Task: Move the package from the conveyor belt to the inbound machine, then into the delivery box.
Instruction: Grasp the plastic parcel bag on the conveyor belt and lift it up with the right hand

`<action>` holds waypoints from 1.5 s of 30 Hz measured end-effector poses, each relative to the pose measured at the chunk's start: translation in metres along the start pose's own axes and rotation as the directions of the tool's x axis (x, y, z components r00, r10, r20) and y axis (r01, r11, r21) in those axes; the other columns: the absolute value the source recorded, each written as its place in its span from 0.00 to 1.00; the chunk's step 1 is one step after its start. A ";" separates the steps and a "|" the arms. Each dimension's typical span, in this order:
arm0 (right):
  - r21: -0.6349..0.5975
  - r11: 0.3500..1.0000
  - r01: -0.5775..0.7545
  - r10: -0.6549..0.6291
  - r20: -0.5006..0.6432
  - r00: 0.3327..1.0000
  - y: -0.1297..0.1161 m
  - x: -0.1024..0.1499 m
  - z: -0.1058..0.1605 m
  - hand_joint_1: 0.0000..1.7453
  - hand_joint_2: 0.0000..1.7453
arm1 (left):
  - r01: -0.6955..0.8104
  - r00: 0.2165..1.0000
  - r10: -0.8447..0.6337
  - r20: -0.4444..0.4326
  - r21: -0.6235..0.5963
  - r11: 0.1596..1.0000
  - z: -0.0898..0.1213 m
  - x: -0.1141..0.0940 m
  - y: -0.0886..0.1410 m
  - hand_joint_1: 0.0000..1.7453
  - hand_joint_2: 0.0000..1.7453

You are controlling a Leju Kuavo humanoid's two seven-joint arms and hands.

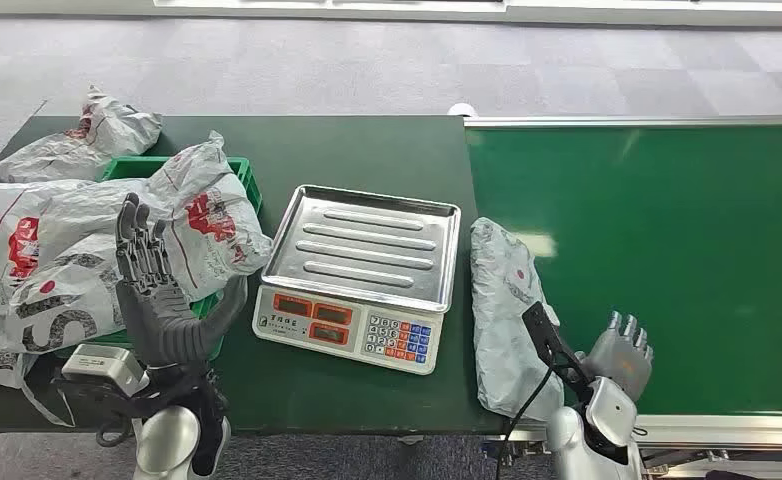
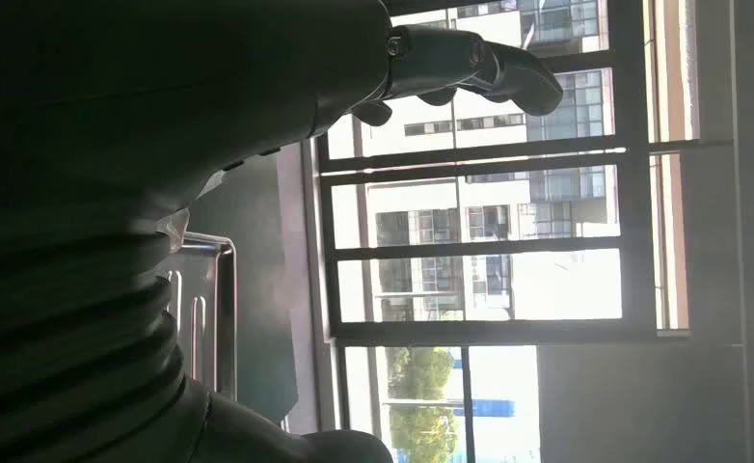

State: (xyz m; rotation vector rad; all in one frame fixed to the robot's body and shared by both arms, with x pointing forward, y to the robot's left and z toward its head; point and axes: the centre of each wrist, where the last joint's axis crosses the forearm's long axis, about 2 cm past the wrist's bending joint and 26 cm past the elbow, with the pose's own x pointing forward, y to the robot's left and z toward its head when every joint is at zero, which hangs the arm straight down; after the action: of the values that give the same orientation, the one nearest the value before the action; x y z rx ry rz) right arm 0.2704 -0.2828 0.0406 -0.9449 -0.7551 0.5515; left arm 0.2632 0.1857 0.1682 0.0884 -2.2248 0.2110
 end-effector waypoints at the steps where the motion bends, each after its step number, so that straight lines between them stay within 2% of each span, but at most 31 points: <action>1: 0.011 1.000 -0.005 0.005 -0.002 1.000 0.003 -0.001 -0.002 0.00 1.00 | 0.000 1.000 0.000 0.000 0.000 1.000 0.000 0.000 0.000 0.00 1.00; 6: 0.101 0.994 -0.041 0.043 -0.017 0.999 0.022 -0.009 -0.013 0.00 1.00 | 0.000 1.000 0.000 -0.003 -0.001 1.000 -0.001 -0.001 -0.001 0.00 1.00; 12: 0.146 0.988 -0.050 0.052 -0.007 0.999 0.026 -0.006 -0.020 0.00 1.00 | 0.000 1.000 0.000 -0.004 -0.002 1.000 -0.001 -0.001 -0.001 0.00 1.00; 14: 0.172 0.985 -0.029 0.025 0.024 0.999 0.027 -0.005 -0.021 0.00 1.00 | 0.000 1.000 0.000 -0.004 -0.002 1.000 -0.001 -0.001 -0.001 0.00 1.00; 17: 0.240 0.969 0.050 -0.083 0.130 0.988 0.029 -0.005 -0.024 0.00 1.00 | 0.002 1.000 -0.002 0.000 -0.004 1.000 -0.001 -0.001 -0.001 0.00 1.00; 20: 0.323 0.937 0.132 -0.219 0.248 0.944 0.033 -0.004 -0.026 0.00 1.00 | 0.008 1.000 -0.008 0.011 -0.001 1.000 0.000 -0.002 -0.001 0.00 1.00; 25: 0.467 0.848 0.250 -0.457 0.407 0.791 0.039 -0.005 -0.024 0.00 1.00 | 0.010 0.999 -0.010 0.036 0.005 1.000 0.001 -0.003 0.000 0.00 1.00; 33: 0.536 0.795 0.285 -0.561 0.469 0.683 0.039 -0.009 -0.026 0.00 1.00 | 0.011 0.999 -0.011 0.050 -0.001 1.000 0.001 -0.005 0.000 0.00 1.00; 36: 0.542 0.790 0.287 -0.570 0.475 0.670 0.039 -0.011 -0.027 0.00 1.00 | 0.011 0.999 -0.010 0.053 -0.003 1.000 0.000 -0.006 0.000 0.00 1.00; 40: 0.539 0.792 0.286 -0.567 0.476 0.673 0.038 -0.012 -0.027 1.00 1.00 | 0.010 0.998 -0.010 0.056 -0.008 1.000 -0.002 -0.007 -0.001 0.00 1.00; 45: 0.510 0.808 0.296 -0.550 0.472 0.689 0.038 -0.011 -0.028 1.00 1.00 | 0.012 0.998 -0.011 0.059 -0.013 1.000 -0.002 -0.007 -0.001 0.00 1.00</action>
State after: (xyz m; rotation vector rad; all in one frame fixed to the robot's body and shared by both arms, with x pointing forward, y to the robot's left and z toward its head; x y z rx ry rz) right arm 0.2814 -0.2863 -0.0061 -0.1557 -1.3467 0.5537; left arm 0.2695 0.1848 0.1645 0.1017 -2.2836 0.1898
